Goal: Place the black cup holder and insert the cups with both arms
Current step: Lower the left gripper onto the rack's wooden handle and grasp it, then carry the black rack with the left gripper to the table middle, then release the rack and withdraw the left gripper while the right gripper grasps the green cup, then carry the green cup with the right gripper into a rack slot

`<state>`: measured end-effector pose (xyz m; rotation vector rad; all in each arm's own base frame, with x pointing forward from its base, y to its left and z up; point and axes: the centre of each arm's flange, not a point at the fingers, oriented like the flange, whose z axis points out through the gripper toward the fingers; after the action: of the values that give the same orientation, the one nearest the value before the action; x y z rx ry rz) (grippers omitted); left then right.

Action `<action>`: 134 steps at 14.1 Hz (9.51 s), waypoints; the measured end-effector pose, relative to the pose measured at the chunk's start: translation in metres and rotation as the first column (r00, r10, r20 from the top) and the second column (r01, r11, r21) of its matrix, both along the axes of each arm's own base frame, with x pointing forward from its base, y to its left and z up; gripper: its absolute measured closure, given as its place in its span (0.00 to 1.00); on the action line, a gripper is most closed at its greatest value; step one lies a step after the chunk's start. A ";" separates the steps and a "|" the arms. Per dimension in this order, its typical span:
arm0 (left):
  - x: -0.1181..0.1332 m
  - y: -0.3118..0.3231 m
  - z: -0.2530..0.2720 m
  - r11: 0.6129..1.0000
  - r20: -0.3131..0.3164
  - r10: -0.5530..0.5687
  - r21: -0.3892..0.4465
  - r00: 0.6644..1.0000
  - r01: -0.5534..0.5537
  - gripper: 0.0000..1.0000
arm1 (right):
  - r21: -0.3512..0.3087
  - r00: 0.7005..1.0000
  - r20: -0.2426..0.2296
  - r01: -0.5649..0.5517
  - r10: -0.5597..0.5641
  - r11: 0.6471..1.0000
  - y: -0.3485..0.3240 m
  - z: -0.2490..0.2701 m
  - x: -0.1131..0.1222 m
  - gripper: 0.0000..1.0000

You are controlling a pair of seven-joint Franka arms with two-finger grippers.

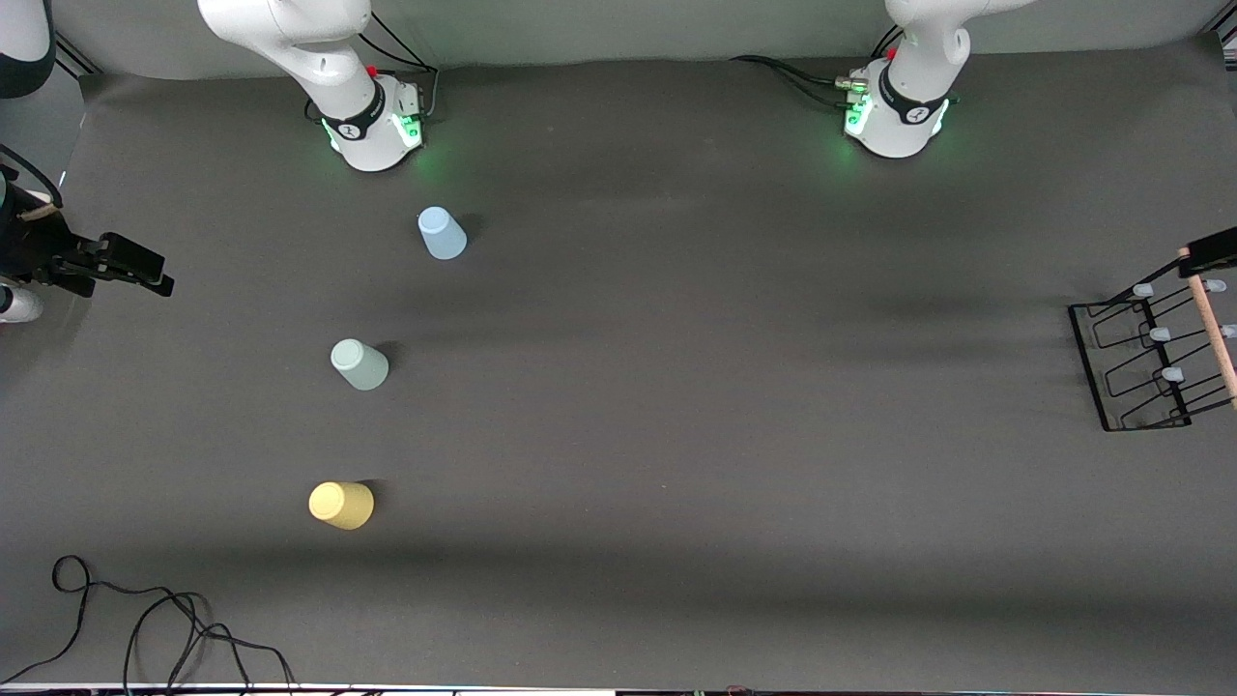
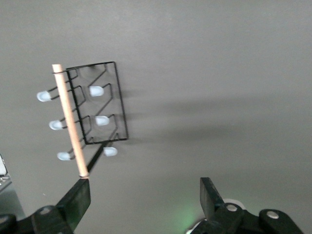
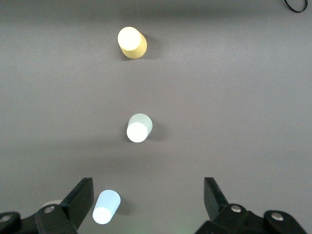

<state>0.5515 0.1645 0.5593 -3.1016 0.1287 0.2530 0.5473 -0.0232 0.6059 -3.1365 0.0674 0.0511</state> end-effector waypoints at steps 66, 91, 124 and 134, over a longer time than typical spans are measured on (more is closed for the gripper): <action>-0.040 -0.706 -0.199 0.981 0.052 0.060 -0.190 0.997 -0.049 0.91 | 0.002 0.999 -0.043 0.011 -0.011 1.000 -0.007 -0.023 -0.002 0.00; 0.031 -0.322 0.071 0.997 -0.042 -0.083 -0.009 0.996 0.083 0.00 | 0.004 0.997 -0.009 -0.078 0.078 0.997 0.045 -0.297 -0.057 0.00; 0.003 -0.201 0.021 0.999 -0.006 -0.020 0.035 1.000 0.020 0.01 | -0.006 0.987 -0.091 0.132 -0.132 0.991 0.343 -0.156 -0.098 0.33; 0.003 -0.195 0.021 0.999 -0.004 -0.011 0.033 1.000 0.011 0.00 | -0.004 0.967 -0.047 0.250 -0.250 0.968 0.441 -0.212 -0.122 0.33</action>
<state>0.5547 -0.0308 0.5807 -3.0665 0.1406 0.2587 0.4258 0.4176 0.3940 -3.0959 0.4608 0.1237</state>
